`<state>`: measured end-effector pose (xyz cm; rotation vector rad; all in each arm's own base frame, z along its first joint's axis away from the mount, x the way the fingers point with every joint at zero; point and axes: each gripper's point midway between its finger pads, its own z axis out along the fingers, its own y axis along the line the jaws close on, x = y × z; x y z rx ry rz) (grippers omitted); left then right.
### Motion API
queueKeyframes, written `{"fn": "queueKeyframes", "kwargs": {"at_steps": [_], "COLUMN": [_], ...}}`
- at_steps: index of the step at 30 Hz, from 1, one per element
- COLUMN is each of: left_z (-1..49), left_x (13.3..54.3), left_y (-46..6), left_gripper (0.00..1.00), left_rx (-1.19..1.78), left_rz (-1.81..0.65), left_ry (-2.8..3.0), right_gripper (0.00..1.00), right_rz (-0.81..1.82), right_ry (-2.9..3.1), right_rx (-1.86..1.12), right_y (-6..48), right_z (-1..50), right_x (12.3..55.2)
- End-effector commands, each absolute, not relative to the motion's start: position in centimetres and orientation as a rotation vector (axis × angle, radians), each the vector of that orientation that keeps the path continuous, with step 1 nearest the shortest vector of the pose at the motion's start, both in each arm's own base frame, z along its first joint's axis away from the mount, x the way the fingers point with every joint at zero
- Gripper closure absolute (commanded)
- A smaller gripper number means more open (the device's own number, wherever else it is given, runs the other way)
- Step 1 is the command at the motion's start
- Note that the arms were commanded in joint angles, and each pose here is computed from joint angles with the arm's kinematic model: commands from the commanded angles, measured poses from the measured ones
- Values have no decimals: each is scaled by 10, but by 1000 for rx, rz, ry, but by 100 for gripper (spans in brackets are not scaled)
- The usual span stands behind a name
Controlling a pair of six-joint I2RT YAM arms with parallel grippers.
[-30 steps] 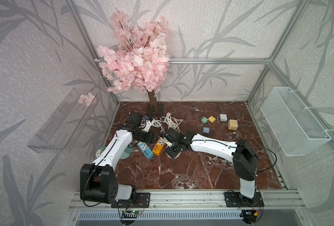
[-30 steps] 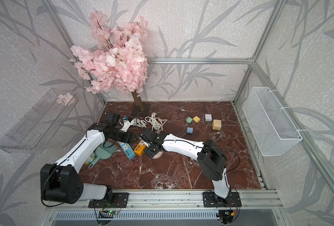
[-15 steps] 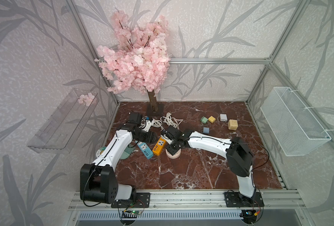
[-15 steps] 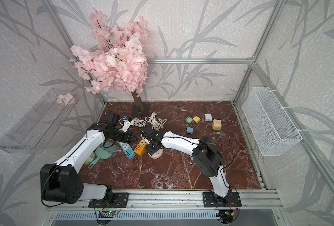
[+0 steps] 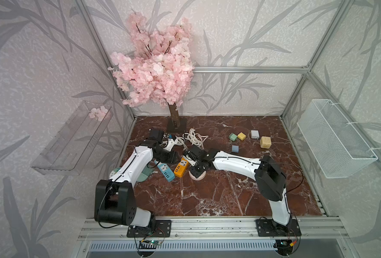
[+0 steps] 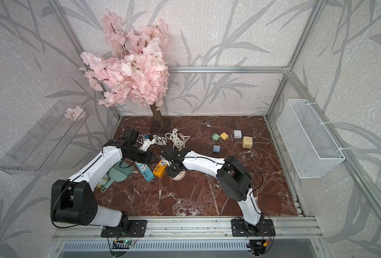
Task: Pull the plug off the socket
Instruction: Remove the plug from the socket.
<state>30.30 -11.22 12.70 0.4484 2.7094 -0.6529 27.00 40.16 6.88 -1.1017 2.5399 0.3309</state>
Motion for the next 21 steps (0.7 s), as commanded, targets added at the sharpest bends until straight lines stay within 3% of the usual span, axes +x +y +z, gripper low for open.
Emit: {"fn": "queueKeyframes", "kwargs": {"at_steps": [1,5,10,21], "left_z": [123,110,102,85], "left_x": [296,292,284,289], "left_y": [-126,-140,-167,-220], "left_gripper": [75,100,100,100], "left_rx": [503,545,594,631], "left_rz": [-736,-782,-928,-1177], "left_ry": [2736,2780,2801,2785], "right_gripper": [84,90,97,100], "right_rz": [306,287,286,335], "right_ry": [2521,2520,2504,2501], "right_rx": [-1129,-1145,-1170,-1163], "right_y": [389,376,359,355], "right_z": [78,80,82,78], "right_x": [264,256,245,236]}}
